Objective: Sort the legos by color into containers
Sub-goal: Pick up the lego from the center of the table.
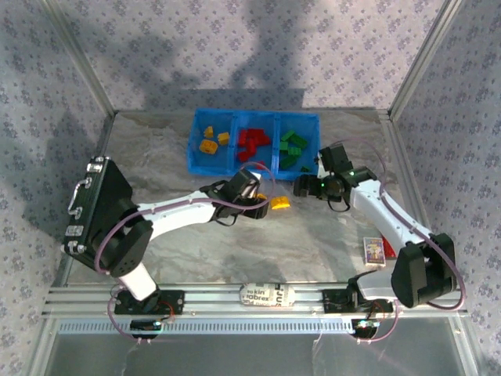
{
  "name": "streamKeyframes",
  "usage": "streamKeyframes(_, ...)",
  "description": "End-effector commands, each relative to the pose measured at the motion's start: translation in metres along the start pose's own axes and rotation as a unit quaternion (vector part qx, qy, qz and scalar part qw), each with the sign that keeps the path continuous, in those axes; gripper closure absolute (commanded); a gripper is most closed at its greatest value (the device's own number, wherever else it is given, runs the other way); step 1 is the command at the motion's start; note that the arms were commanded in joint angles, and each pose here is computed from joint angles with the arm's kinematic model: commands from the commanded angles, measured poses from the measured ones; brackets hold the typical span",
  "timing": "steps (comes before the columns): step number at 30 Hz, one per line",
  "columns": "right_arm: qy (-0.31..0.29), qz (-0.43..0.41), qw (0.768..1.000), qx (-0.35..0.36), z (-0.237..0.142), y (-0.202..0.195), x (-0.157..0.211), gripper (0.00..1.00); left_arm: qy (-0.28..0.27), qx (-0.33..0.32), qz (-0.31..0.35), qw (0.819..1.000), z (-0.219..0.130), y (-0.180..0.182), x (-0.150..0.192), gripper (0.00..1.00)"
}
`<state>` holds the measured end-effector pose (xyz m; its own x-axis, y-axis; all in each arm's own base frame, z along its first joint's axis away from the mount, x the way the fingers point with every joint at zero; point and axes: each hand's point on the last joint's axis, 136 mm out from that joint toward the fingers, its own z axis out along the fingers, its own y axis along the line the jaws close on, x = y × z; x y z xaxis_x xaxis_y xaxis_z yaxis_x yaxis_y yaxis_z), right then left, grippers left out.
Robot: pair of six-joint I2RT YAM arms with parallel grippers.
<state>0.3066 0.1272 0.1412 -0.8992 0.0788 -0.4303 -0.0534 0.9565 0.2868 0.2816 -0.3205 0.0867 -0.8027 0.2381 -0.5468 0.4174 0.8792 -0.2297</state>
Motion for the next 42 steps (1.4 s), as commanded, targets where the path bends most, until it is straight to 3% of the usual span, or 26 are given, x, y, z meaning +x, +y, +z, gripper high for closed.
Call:
streamKeyframes(1, -0.010, -0.005, 1.000, 0.001, -0.007, -0.002, 0.003, 0.13, 0.042, -0.007, 0.009, 0.999, 0.006, 0.000, 0.009, 0.30)
streamKeyframes(28, -0.018, 0.001, 1.000, -0.024, -0.017, 0.002, 0.008, 0.14, 0.099, -0.048, 0.049, 0.993, 0.049, 0.010, 0.009, 0.34)
streamKeyframes(36, -0.018, 0.003, 1.000, -0.026, -0.018, 0.002, 0.008, 0.15, 0.103, -0.047, 0.047, 0.992, 0.053, 0.010, 0.011, 0.46)
streamKeyframes(42, -0.019, 0.005, 0.999, -0.027, -0.020, 0.002, 0.009, 0.16, 0.103, -0.059, 0.048, 0.992, 0.049, 0.010, 0.009, 0.64)
